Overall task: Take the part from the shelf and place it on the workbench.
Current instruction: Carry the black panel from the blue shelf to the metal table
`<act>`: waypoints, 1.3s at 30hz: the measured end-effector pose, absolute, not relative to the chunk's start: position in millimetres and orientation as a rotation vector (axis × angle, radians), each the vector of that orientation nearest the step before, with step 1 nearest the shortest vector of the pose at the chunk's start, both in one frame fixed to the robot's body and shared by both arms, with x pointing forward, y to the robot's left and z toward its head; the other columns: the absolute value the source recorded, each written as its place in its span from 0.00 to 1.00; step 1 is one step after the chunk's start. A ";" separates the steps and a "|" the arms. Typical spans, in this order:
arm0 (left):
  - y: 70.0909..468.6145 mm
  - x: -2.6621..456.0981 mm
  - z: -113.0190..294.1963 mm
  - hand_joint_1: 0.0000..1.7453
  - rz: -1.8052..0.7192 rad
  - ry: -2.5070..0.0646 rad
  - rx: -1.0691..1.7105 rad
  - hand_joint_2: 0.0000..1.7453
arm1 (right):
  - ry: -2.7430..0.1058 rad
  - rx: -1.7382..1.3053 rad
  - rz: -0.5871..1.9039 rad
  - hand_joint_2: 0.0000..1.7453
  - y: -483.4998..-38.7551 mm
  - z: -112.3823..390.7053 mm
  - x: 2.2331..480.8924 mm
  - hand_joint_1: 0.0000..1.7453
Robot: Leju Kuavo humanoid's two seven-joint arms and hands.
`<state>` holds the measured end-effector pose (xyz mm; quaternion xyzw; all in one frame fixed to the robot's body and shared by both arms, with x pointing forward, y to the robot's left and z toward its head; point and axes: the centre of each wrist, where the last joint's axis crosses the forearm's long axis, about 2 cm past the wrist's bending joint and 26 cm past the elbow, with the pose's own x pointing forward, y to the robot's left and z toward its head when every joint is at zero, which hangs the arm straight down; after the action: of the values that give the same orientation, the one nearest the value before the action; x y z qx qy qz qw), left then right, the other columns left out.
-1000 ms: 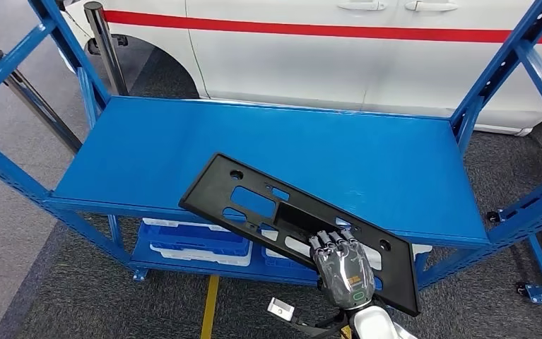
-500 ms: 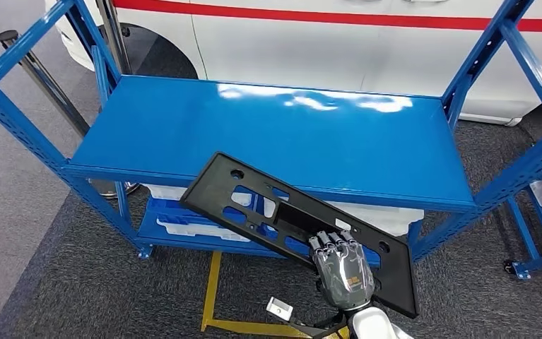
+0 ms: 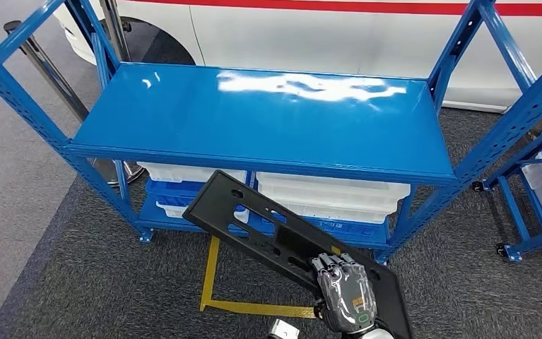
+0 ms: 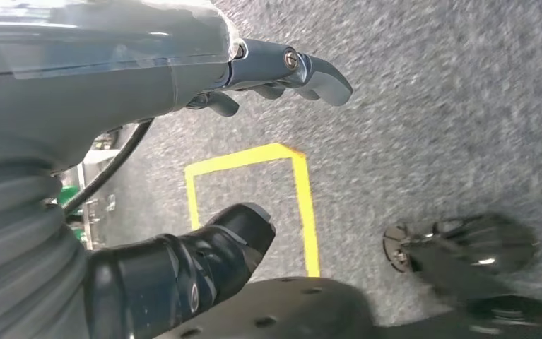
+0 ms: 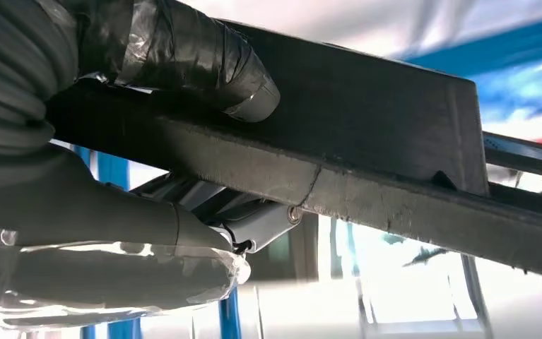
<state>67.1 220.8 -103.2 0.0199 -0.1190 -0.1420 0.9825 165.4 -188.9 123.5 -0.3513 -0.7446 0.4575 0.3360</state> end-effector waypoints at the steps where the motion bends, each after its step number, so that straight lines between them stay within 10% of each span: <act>1: 216.9 68.9 -102.4 0.00 -0.291 -0.246 0.039 1.00 | -1.949 -0.826 1.149 1.00 -185.0 124.7 164.9 1.00; 39: 176.1 124.2 -82.8 0.00 -0.418 -0.311 -0.056 1.00 | -1.928 0.640 0.371 1.00 -153.8 139.9 173.1 1.00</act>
<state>124.2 176.1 -82.8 -0.0278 -0.1536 -0.2067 0.9659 173.1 -153.8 139.9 0.2661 -0.8017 0.1542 0.5126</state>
